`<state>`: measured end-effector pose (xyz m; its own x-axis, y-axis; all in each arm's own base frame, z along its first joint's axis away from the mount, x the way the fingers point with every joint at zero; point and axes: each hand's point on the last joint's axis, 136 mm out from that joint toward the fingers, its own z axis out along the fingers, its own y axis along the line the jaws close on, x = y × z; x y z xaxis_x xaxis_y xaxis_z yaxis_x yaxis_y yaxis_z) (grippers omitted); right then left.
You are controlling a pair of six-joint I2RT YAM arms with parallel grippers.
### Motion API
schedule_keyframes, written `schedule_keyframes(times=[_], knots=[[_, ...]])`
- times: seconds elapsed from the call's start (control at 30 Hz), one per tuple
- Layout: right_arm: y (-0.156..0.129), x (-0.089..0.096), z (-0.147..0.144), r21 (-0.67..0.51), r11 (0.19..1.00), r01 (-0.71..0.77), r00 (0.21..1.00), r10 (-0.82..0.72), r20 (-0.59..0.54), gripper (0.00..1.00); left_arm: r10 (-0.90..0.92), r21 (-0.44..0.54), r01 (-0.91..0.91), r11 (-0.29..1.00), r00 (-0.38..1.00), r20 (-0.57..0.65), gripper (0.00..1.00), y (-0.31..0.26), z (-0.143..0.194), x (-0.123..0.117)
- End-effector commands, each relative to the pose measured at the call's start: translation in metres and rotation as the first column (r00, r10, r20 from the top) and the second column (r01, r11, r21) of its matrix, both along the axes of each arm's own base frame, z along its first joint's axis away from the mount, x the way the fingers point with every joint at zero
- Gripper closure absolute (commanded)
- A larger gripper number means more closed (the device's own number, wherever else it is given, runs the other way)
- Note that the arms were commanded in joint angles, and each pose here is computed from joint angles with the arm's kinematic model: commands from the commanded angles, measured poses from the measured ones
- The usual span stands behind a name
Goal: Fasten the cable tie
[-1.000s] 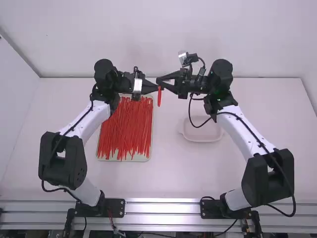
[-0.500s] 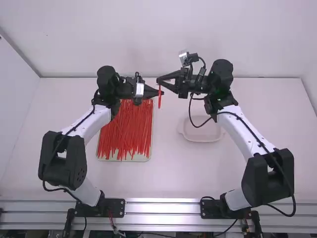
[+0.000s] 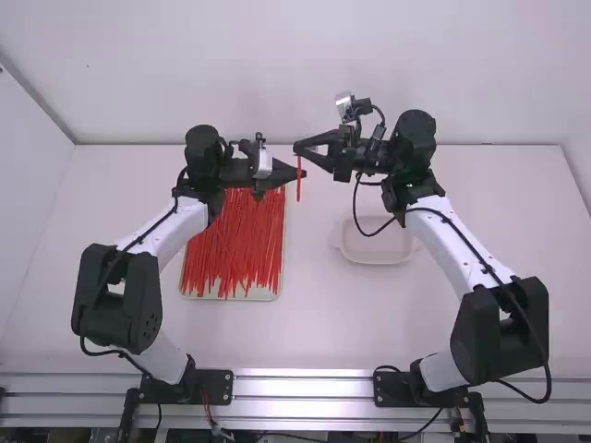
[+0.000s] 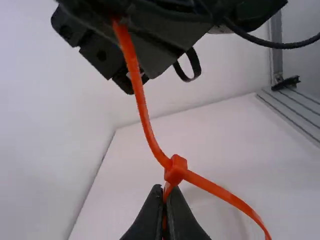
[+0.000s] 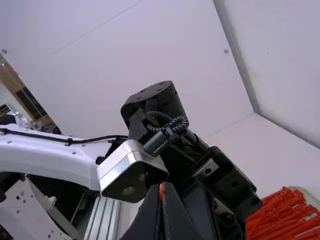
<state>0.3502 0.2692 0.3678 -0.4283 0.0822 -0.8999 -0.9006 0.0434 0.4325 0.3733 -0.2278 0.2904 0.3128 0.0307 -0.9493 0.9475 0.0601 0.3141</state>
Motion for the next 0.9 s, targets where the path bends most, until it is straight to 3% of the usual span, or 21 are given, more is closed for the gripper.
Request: schedule_keyframes(times=[0.0, 0.87], knots=[[-0.003, -0.007, 0.021, 0.019, 1.000, -0.007, 0.998, 0.006, 0.065, 1.00, 0.050, 0.015, -0.049, 0.999, 0.996, -0.073, 0.98, 0.000, -0.019, 0.007], [-0.009, -0.001, 0.038, 0.069, 0.997, 0.037, 0.995, -0.043, 0.086, 1.00, 0.111, 0.086, -0.096, 0.992, 0.974, -0.198, 0.98, 0.005, -0.080, -0.003]])
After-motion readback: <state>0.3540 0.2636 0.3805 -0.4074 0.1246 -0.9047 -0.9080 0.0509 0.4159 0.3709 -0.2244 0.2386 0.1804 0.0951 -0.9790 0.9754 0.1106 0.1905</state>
